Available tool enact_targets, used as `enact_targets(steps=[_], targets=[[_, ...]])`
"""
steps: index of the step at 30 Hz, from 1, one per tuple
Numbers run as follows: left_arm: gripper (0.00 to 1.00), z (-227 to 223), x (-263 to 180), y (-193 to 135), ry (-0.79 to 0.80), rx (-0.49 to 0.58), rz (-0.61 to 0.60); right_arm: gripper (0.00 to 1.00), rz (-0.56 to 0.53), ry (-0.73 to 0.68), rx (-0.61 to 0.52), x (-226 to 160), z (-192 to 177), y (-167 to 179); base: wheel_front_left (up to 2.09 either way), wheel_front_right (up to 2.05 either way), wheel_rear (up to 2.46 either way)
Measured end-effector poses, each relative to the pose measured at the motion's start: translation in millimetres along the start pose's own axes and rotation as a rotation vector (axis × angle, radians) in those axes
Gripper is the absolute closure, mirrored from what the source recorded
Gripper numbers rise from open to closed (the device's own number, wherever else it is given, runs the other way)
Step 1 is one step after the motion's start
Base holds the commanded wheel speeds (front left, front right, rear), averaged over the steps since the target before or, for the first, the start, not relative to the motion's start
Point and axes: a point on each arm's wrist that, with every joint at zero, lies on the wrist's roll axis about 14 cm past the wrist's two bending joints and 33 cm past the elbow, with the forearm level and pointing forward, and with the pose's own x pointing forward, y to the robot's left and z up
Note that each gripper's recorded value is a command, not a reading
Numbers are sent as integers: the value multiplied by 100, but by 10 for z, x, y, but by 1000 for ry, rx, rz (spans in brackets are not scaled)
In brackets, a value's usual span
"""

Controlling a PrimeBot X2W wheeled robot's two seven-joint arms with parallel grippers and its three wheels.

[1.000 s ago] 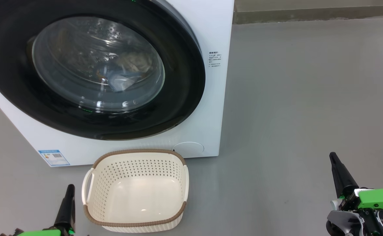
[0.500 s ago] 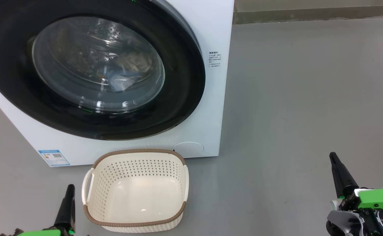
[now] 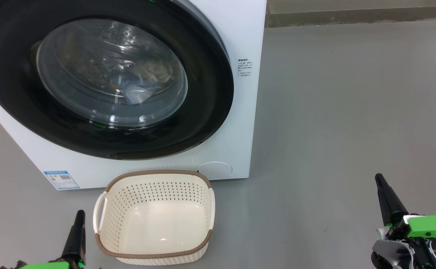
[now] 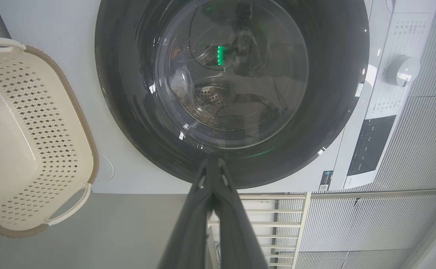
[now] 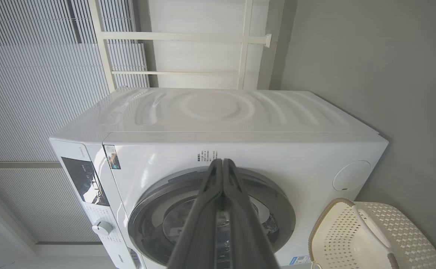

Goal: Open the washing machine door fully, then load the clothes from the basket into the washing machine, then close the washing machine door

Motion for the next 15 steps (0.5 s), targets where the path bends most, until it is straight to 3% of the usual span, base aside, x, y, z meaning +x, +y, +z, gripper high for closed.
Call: enact_targets(steps=[15], targets=[[100,0,0,0,0,0,0,100,0,-1,0,0,2,0,0,0,0]])
